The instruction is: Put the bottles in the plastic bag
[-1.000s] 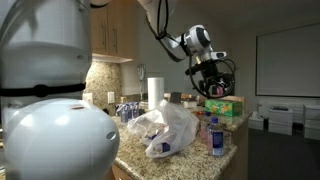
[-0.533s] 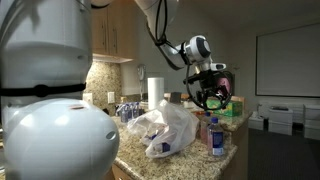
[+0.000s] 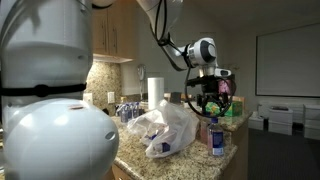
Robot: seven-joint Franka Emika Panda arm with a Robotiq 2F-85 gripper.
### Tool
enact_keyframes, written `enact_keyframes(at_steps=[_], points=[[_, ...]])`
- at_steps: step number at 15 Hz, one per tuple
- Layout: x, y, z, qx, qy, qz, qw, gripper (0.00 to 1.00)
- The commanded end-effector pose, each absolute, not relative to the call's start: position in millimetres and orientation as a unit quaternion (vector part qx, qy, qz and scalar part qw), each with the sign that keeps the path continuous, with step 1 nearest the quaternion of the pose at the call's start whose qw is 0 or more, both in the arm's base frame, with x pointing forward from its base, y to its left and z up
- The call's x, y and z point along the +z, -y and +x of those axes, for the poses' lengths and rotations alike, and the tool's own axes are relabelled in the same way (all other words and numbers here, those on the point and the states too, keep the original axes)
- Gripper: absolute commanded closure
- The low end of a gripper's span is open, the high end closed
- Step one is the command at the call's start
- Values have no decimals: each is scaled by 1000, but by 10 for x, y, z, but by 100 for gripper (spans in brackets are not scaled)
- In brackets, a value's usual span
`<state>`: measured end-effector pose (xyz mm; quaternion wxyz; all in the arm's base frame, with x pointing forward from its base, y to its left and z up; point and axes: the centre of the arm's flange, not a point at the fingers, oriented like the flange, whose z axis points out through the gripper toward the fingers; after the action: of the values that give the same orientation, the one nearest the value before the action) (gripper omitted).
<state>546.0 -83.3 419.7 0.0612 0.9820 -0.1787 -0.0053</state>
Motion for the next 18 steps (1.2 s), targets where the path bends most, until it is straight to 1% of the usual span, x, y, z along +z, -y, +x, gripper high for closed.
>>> enact_keyframes(at_steps=[1,2,3,7,12,18], points=[[4198,906,5489,0,165,986,39,0],[4230,890,5508,7,168,984,60,0],[4204,863,5469,-4,176,983,57,0],[4203,797,5497,9,175,983,61,0],[3917,657,5617,-14,169,984,47,0],[3679,830,5743,-26,192,980,55,0]])
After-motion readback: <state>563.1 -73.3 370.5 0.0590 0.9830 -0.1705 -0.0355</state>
